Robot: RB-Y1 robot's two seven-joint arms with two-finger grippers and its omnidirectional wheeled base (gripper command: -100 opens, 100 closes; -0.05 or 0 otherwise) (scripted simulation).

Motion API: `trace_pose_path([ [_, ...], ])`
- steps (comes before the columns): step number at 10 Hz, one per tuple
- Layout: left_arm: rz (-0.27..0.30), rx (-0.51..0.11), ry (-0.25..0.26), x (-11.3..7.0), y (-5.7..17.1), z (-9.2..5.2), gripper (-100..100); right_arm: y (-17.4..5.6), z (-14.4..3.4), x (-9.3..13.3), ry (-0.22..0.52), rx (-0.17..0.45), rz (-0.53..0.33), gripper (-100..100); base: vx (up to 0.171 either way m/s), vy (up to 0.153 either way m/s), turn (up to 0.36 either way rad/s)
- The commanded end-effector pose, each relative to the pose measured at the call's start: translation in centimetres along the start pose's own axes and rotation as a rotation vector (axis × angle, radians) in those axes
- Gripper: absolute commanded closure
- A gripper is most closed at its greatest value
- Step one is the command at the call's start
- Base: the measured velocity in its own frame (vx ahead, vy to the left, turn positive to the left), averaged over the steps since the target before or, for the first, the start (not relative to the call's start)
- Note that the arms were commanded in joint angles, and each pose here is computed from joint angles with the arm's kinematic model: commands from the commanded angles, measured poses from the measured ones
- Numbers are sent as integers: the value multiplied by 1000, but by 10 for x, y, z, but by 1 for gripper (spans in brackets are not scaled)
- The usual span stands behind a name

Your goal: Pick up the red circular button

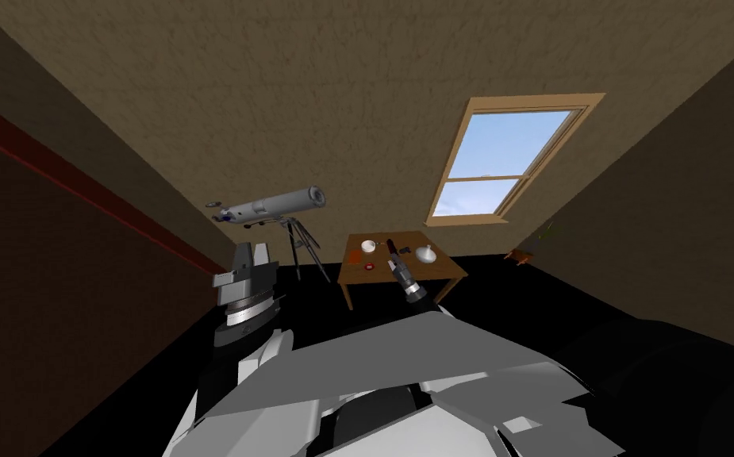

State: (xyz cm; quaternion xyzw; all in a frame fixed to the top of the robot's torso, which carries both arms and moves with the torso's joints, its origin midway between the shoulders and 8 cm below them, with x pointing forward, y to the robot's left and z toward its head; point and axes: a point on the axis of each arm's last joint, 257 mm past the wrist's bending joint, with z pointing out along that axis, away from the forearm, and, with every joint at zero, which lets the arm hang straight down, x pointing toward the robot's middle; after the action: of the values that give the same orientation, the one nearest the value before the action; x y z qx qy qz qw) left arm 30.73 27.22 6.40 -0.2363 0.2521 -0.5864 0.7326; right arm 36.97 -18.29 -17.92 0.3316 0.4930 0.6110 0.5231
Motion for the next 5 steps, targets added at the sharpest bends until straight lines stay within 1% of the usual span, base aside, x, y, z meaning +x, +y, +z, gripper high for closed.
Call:
trace_pose_path([
  [1,0,0,0,0,0,0,0,-25,-11,14,58,57,-28,-100,-25,-158,435],
  [2,0,0,0,0,0,0,0,-27,-13,13,68,64,-38,-100,-30,-110,109],
  [3,0,0,0,0,0,0,0,-46,-25,20,109,105,-63,-100,-27,-79,199],
  [4,0,0,0,0,0,0,0,-46,-25,20,109,105,-63,-100,-16,-64,144],
  [5,0,0,0,0,0,0,0,-64,-38,26,152,145,-92,-100,-12,-63,299],
])
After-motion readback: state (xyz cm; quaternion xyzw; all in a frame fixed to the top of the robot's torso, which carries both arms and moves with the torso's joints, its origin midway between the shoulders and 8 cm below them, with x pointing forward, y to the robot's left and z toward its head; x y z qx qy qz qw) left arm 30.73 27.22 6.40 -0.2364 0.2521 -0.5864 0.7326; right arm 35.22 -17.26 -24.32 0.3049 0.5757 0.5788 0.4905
